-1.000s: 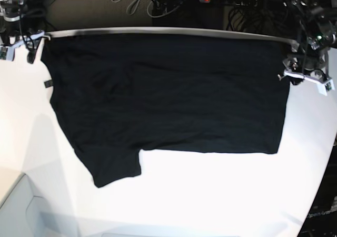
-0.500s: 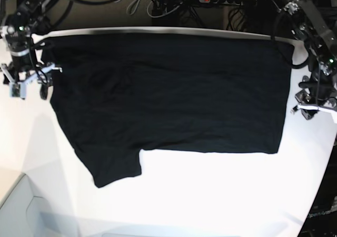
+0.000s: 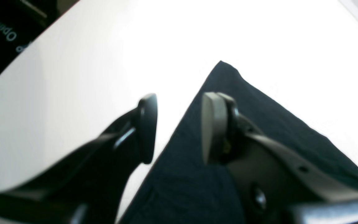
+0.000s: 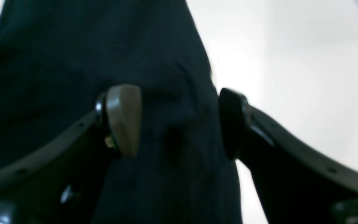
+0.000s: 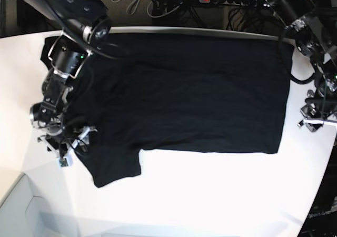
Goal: Layout the t-shirt on the table in an organized manner, then fold the t-shirt properly
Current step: 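Release the shoulder edge and grasp the shirt sides near the hem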
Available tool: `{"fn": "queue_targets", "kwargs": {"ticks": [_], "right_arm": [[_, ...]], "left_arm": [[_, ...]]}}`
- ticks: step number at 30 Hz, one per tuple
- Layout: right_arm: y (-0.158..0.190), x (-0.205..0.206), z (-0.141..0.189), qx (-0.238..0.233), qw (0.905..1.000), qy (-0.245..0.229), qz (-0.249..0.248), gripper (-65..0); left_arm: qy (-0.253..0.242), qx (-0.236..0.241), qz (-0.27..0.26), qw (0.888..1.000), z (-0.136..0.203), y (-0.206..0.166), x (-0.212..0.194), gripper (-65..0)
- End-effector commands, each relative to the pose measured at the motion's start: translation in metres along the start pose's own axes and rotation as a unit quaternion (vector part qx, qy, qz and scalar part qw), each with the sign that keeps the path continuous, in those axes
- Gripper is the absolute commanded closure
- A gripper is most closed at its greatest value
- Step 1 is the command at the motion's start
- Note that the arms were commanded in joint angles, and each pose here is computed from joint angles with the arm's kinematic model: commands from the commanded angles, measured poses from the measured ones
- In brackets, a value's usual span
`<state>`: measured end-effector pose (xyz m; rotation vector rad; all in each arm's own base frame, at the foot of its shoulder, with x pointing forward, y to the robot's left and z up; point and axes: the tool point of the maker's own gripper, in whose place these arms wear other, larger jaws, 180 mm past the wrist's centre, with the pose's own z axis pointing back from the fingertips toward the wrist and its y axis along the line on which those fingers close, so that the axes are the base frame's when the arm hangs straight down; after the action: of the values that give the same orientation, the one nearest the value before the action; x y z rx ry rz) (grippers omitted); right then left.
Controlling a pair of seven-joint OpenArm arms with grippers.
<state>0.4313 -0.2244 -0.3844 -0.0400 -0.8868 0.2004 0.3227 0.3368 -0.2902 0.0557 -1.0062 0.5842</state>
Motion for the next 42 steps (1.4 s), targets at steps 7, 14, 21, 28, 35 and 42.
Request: {"fn": "queue_targets", "kwargs": {"ticks": [7, 14, 21, 28, 35, 42], "right_arm": [[-0.007, 0.026, -0.02, 0.025, 0.9981, -0.05, -0.025, -40.2], [-0.026, 0.026, -0.025, -0.026, 0.9949, -0.082, -0.052, -40.2], [-0.029, 0.003, -0.032, -0.032, 0.9955, -0.059, -0.067, -40.2], [-0.015, -0.017, -0.039, -0.013, 0.9963, -0.034, -0.078, -39.2], [-0.013, -0.027, -0.042, -0.006, 0.9964, -0.02, -0.082, -24.6], [-0.013, -0.029, -0.042, -0.006, 0.9964, -0.019, -0.082, -20.4]], "left_arm": [[-0.041, -0.003, -0.009, 0.999, 0.001, -0.002, 0.036, -54.2], [-0.019, -0.004, 0.012, 1.0, -0.017, -0.002, 0.029, -65.0], [0.005, -0.008, 0.036, 0.999, -0.039, -0.005, 0.026, -65.0], [-0.012, -0.013, -0.015, 1.0, -0.076, -0.016, 0.035, -65.0], [-0.011, -0.022, -0.094, 0.995, -0.128, -0.038, 0.017, -65.0], [-0.008, -0.032, -0.141, 0.989, -0.156, -0.059, -0.007, -65.0]]}}
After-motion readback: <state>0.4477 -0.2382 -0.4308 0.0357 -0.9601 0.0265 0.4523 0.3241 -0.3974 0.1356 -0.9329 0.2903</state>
